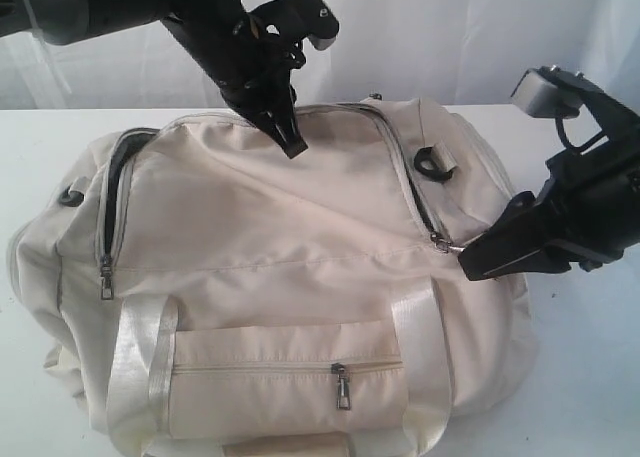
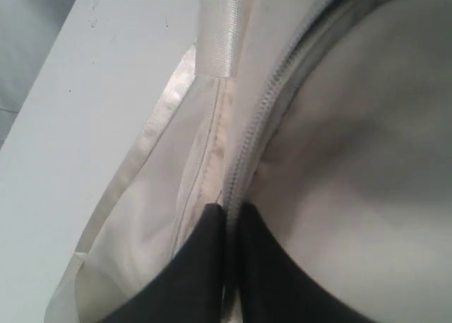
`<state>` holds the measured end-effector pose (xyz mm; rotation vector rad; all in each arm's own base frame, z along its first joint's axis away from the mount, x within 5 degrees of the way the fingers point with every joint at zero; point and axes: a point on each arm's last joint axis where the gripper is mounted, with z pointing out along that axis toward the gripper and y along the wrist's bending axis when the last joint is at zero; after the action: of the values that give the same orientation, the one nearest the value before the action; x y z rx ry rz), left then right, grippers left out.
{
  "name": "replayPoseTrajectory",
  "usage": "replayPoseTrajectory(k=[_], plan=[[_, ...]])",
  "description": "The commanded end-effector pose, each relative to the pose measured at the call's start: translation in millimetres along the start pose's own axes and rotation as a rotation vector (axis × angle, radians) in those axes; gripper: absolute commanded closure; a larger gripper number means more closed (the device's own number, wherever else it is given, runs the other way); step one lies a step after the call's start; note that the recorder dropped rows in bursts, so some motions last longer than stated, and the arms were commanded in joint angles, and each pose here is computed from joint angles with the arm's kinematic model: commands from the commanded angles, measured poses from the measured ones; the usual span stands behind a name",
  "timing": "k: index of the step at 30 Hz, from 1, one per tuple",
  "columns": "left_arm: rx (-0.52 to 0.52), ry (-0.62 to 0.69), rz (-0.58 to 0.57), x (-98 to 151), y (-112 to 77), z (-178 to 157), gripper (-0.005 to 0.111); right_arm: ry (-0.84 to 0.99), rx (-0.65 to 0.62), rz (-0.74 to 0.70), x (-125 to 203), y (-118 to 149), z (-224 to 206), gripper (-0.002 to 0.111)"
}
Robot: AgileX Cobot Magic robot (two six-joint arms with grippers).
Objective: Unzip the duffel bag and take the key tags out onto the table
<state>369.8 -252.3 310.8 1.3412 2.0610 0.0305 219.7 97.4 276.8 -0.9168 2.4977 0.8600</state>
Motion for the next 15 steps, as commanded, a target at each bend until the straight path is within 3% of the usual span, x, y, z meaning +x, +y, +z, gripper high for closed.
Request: replayPoseTrajectory(k=[1,3,4,7,11,15], plan=[[-0.02,-0.008,-0.022,-2,5.6,-37,0.099,-0.064,0.048,0.01,-4,-3,-2,0.057],[-0.026,-0.017,-0.023,-2,6.6,-51,0.084,-0.082,0.068,0.01,-6,-5,-2,0.047],[-0.024,-0.011,-0.025,-1,6.6,-62,0.065,-0.096,0.081,0.011,-7,-6,-2,0.044],[-0.006,0.035,-0.023,4,5.0,-78,0.046,-0.115,0.089,0.015,-9,-6,-3,0.045],[0.049,0.139,-0.052,16,-0.6,-103,0.047,-0.114,0.082,0.004,-8,-3,-6,0.045],[0.078,0.227,-0.151,33,-1.0,-131,0.054,-0.097,0.044,-0.022,-3,10,-14,0.045]])
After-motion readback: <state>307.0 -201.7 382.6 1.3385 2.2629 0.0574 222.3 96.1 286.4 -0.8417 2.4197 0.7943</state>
